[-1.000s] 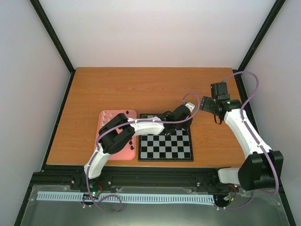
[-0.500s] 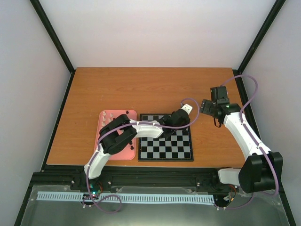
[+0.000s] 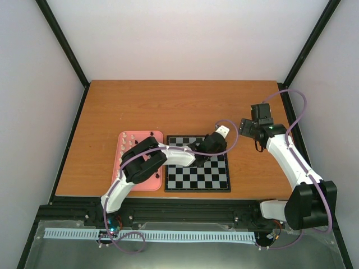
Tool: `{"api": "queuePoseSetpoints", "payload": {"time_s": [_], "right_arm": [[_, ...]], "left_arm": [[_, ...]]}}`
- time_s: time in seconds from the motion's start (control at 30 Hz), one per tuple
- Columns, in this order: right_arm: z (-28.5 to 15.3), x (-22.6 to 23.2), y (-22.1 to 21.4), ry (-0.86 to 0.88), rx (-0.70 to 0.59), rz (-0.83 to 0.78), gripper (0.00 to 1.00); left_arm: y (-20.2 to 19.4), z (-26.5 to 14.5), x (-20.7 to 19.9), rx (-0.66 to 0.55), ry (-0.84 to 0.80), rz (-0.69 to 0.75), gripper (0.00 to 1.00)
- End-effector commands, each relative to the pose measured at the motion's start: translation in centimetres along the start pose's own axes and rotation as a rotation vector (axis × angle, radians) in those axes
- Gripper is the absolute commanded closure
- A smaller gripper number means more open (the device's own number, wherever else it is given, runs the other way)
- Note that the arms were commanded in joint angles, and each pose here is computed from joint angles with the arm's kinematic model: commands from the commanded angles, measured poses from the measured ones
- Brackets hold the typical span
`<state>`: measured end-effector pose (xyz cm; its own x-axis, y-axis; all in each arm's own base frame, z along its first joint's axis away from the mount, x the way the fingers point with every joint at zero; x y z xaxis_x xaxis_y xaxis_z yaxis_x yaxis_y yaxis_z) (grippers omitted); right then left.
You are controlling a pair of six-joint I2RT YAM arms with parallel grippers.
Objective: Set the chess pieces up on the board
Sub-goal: Place the chess piece on the chessboard.
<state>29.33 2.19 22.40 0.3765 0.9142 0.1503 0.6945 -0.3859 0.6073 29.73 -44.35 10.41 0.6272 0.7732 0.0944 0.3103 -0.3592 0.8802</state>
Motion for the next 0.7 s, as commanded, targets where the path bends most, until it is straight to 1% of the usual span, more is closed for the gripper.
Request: {"api": "queuePoseSetpoints", "payload": {"time_s": [0.0, 0.17, 0.4, 0.57, 0.6, 0.67], "right_arm": [[-0.3, -0.4, 0.2, -0.011, -0.031, 0.005, 0.0], [-0.3, -0.6, -0.1, -0.013, -0.03, 0.005, 0.0], [-0.1, -0.6, -0.3, -0.013, -0.023, -0.001, 0.0], [-0.1, -0.5, -0.2, -0.002, -0.02, 0.001, 0.0], [-0.1, -0.5, -0.2, 0.0, -0.02, 0.001, 0.0], [-0.2, -0.4, -0.1, 0.002, -0.022, 0.004, 0.0]], "left_arm": [[-0.8, -0.2, -0.7, -0.007, -0.001, -0.007, 0.99], [-1.1, -0.9, -0.8, -0.009, 0.004, -0.001, 0.99], [-1.6, -0.6, -0.9, -0.007, -0.001, -0.009, 0.99], [-1.3, -1.1, -0.8, -0.013, 0.003, -0.017, 0.99], [-1.2, -1.2, -0.7, -0.014, 0.004, -0.016, 0.97], [-0.8, -1.6, -0.7, -0.018, -0.001, -0.013, 0.86]]}}
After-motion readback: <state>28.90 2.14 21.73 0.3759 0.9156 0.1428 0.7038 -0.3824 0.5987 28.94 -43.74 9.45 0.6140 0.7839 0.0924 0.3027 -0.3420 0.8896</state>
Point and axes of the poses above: each gripper's point midway between its finger pads, its own z axis out along the fingers, its own x axis along the line the jaws close on, y = z × x, the point moved 8 cm from there along -z, back along the fingers, and after that the axes turned 9 degrees about z, right-handed, at the moved point
